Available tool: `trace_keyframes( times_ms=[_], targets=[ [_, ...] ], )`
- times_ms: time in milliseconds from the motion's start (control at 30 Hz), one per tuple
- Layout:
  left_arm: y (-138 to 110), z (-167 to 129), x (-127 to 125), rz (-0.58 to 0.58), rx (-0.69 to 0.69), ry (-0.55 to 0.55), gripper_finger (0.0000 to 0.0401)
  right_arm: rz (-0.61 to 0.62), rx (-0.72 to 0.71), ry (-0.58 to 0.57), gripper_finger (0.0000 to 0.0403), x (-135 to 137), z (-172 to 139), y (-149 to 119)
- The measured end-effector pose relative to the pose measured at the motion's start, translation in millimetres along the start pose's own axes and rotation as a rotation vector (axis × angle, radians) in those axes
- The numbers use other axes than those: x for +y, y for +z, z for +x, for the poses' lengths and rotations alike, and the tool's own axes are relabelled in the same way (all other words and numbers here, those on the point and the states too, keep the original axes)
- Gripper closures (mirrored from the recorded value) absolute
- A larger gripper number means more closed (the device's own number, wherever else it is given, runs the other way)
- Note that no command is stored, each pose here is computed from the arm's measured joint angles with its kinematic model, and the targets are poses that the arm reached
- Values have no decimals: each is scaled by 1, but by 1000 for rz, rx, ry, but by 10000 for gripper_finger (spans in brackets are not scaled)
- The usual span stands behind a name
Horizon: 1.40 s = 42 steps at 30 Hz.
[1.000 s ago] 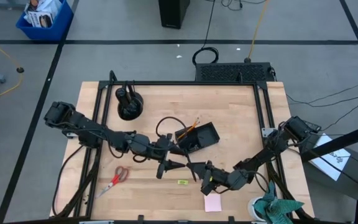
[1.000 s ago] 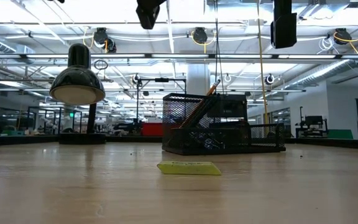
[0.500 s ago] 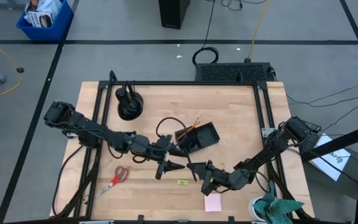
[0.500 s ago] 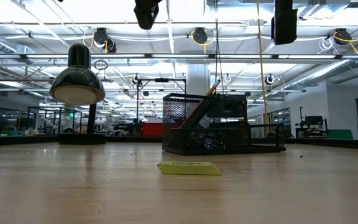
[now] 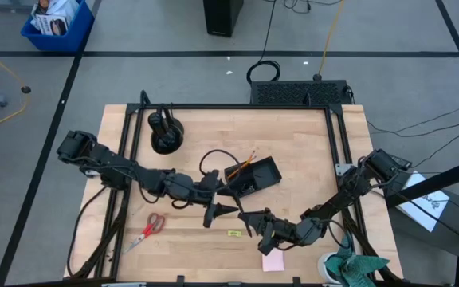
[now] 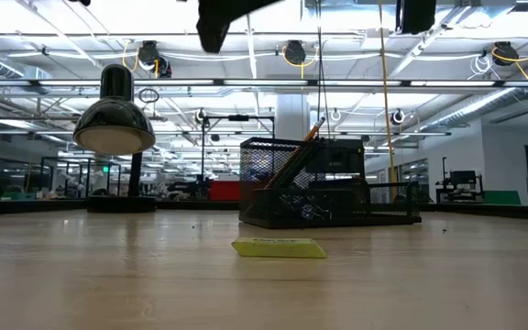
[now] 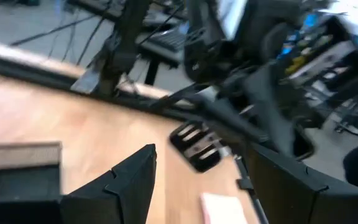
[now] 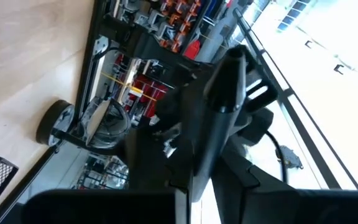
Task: Pick and place office supplies into organizer
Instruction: Put the black pen into the black desk organizer
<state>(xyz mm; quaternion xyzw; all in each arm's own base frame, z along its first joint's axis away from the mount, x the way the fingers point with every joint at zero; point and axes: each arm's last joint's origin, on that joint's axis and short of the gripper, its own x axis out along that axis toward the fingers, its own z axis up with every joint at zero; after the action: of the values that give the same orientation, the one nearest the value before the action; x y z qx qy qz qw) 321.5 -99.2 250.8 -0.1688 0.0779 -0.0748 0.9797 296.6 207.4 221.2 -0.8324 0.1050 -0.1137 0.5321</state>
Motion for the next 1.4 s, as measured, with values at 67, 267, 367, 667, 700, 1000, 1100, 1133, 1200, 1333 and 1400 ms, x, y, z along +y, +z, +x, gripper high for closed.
trace_keyframes(
  times_ms=[67, 267, 367, 667, 700, 1000, 1100, 1133, 1200, 1333, 1400],
  targets=[
    [2, 0, -2, 18, -16, -35, 150, 1, 0, -1, 376, 0, 0, 0],
    [5, 1, 3, 25, -23, -58, 150, 23, -1, 0, 376, 0, 0, 0],
    [7, 0, 1, 24, -43, -74, 150, 41, -7, -3, 376, 0, 0, 0],
    [13, 0, 2, 16, -97, -76, 151, 68, -31, -6, 376, 1, 1, 1],
    [13, 0, 3, 14, -93, -73, 151, 68, -30, -5, 376, 2, 1, 1],
    [12, 2, 4, 13, -96, -53, 206, 92, -24, -4, 376, 4, 8, -3],
    [12, 2, 4, 20, -98, -52, 264, 94, -30, -7, 376, 4, 9, -4],
    [12, 2, 4, 18, -98, -54, 285, 93, -30, -6, 376, 5, 9, -4],
    [12, 2, 3, 6, -98, -67, 329, 77, -35, -3, 376, 6, 9, -4],
    [13, 1, 2, -1, -98, -89, 366, 57, -47, -6, 376, 6, 9, -3],
    [13, 1, 2, 11, -96, -89, 366, 60, -43, -4, 376, 7, 9, -3]
  ],
)
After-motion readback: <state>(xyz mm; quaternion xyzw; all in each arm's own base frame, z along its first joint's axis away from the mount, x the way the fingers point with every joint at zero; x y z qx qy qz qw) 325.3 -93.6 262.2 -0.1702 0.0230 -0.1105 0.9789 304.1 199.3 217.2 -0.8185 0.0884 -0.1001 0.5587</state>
